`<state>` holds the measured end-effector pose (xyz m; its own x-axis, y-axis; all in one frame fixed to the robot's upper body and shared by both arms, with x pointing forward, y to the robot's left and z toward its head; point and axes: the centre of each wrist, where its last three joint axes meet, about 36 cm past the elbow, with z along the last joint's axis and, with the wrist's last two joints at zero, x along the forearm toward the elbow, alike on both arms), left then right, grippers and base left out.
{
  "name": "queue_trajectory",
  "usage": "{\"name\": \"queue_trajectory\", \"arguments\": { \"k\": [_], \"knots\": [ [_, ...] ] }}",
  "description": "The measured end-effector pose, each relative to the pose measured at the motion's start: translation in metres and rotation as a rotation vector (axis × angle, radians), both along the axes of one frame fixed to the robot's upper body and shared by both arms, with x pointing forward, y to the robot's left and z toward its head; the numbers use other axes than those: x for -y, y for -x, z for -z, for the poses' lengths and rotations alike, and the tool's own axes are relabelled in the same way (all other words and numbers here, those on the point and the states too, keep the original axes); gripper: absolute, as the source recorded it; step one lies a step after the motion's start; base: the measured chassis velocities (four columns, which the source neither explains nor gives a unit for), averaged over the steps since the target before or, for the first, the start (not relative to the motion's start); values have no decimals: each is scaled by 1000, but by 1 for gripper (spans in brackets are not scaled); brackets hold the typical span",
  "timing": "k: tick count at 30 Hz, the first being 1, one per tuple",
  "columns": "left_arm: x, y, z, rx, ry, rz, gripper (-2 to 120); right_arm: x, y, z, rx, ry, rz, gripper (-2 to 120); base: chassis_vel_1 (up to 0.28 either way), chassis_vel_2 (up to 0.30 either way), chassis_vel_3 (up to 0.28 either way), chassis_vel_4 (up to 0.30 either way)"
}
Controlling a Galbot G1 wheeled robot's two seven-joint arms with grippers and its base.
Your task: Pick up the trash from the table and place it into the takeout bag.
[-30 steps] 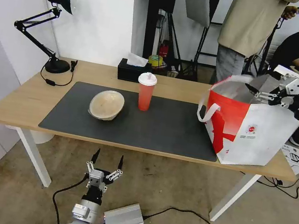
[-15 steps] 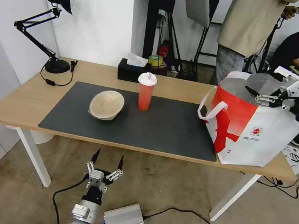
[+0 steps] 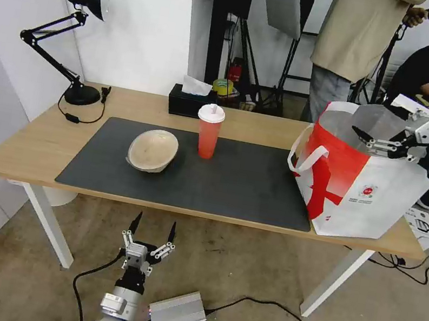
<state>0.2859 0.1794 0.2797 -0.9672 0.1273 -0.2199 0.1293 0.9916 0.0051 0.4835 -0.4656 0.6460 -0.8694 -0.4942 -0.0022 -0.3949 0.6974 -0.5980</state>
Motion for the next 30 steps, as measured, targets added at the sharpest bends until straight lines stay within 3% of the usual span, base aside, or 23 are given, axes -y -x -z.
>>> {"name": "queue_trajectory", "arguments": {
  "k": [11,18,30],
  "knots": [
    [-18,10,-14,19,-26,-28,100,-32,25,-19,63,-54,-17,100,0,0,0,0],
    [-25,14,-21,31,-35,-43,100,-41,31,-25,93,-73,-15,100,0,0,0,0],
    [-38,22,-38,57,-49,-83,100,-69,44,-17,137,-199,-18,100,0,0,0,0]
  ]
}}
